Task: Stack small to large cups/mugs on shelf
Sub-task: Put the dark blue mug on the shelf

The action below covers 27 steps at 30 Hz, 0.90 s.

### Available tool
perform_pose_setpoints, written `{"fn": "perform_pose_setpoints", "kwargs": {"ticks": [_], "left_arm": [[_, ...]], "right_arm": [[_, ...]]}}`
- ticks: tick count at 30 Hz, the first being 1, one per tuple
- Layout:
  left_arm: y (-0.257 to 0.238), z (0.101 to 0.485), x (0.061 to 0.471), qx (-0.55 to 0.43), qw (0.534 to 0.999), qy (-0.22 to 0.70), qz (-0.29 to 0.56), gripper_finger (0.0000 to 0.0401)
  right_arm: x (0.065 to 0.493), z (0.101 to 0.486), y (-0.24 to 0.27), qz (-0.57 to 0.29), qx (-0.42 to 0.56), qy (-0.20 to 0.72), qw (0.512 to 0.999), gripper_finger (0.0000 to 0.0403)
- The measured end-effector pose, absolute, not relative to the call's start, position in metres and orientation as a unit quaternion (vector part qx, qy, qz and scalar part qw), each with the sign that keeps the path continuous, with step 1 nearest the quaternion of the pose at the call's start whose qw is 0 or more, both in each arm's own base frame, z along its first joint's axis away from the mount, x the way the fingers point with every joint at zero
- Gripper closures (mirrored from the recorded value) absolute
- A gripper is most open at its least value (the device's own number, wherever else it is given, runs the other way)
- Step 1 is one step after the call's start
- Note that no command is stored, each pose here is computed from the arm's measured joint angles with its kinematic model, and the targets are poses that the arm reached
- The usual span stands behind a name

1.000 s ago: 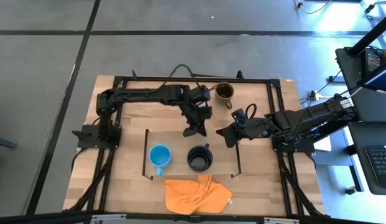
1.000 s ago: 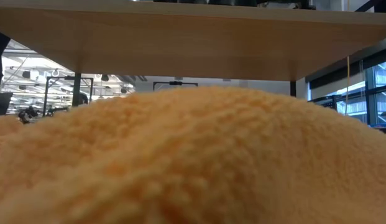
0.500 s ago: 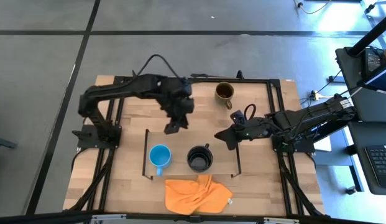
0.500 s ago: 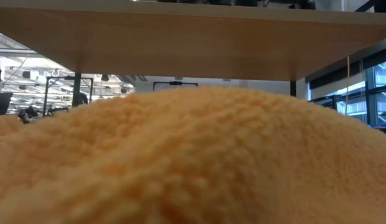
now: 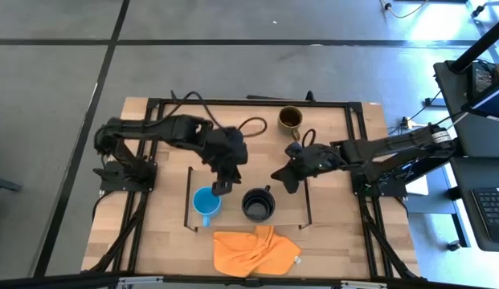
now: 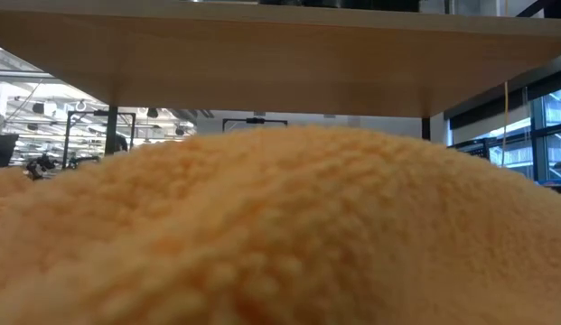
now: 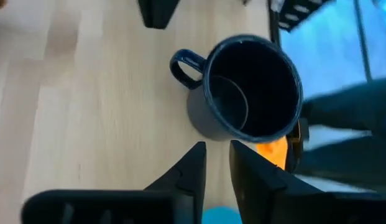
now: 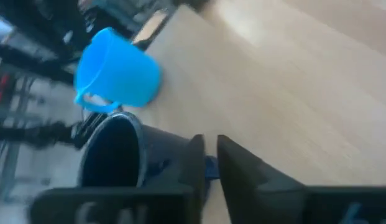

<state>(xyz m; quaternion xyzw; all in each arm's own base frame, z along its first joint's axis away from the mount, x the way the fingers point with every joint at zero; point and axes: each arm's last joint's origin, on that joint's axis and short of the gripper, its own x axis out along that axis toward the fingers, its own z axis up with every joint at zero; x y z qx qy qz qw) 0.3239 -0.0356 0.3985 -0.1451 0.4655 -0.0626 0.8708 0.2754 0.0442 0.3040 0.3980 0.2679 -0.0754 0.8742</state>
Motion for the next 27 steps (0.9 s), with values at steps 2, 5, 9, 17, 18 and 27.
{"fn": "perform_pose_setpoints", "kwargs": {"ticks": [2, 5, 9, 17, 18, 27], "left_arm": [[-0.048, 0.403, 0.324, -0.168, 0.875, 0.452, -0.037, 0.0353], [-0.069, 0.412, 0.329, -0.207, 0.892, 0.401, -0.031, 0.0379], [-0.094, 0.42, 0.33, -0.261, 0.899, 0.351, -0.028, 0.0397], [-0.145, 0.415, 0.326, -0.361, 0.856, 0.366, -0.048, 0.0399], [-0.151, 0.413, 0.325, -0.368, 0.852, 0.369, -0.051, 0.04], [-0.174, 0.386, 0.344, -0.406, 0.82, 0.402, -0.037, 0.04]], "right_arm": [[0.278, 0.305, 0.037, -0.051, 0.381, 0.272, 0.882, 0.0386], [0.279, 0.304, 0.026, -0.027, 0.37, 0.283, 0.884, 0.0395], [0.281, 0.303, 0.012, -0.003, 0.357, 0.289, 0.889, 0.0394], [0.301, 0.294, -0.003, 0.067, 0.363, 0.277, 0.887, 0.0397], [0.305, 0.292, -0.002, 0.074, 0.363, 0.274, 0.887, 0.0399], [0.326, 0.266, -0.003, 0.082, 0.369, 0.299, 0.876, 0.0397]]}}
